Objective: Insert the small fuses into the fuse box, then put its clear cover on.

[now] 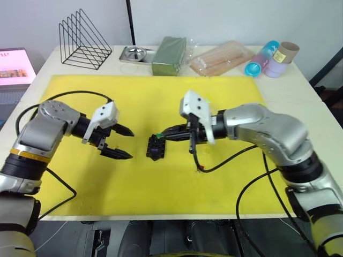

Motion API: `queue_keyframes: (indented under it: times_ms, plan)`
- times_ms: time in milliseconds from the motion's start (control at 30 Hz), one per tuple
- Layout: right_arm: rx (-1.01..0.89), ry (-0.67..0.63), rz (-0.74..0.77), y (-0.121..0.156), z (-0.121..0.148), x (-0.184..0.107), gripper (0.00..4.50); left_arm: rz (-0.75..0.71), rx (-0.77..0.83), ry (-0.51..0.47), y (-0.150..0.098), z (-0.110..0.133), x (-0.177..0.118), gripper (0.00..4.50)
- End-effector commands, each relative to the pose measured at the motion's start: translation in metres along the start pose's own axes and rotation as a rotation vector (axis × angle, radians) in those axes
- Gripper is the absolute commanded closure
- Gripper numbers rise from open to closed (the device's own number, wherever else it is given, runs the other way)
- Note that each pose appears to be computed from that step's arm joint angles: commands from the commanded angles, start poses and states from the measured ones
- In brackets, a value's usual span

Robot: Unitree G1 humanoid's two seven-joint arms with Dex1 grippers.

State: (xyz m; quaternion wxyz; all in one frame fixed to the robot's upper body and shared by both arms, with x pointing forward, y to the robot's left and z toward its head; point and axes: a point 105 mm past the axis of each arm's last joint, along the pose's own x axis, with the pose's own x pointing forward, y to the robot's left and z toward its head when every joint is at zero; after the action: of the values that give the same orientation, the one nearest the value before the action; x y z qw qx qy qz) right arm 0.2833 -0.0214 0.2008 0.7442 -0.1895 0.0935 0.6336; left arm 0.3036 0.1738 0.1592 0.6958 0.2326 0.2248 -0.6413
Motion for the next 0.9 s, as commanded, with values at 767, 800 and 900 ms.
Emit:
queue_keyframes:
  times_ms: [767,800,900]
  plan:
    - [0.018,-0.018,-0.013,-0.011,-0.024,0.028,4.5,0.001,0.131,-0.024,-0.004,0.011,0.03,0.05]
    - [0.018,-0.015,-0.018,-0.011,-0.026,0.028,4.5,0.0,0.133,-0.025,-0.005,0.011,0.03,0.05]
    - [0.019,-0.012,-0.022,-0.012,-0.027,0.028,4.5,0.0,0.136,-0.025,-0.004,0.011,0.03,0.05]
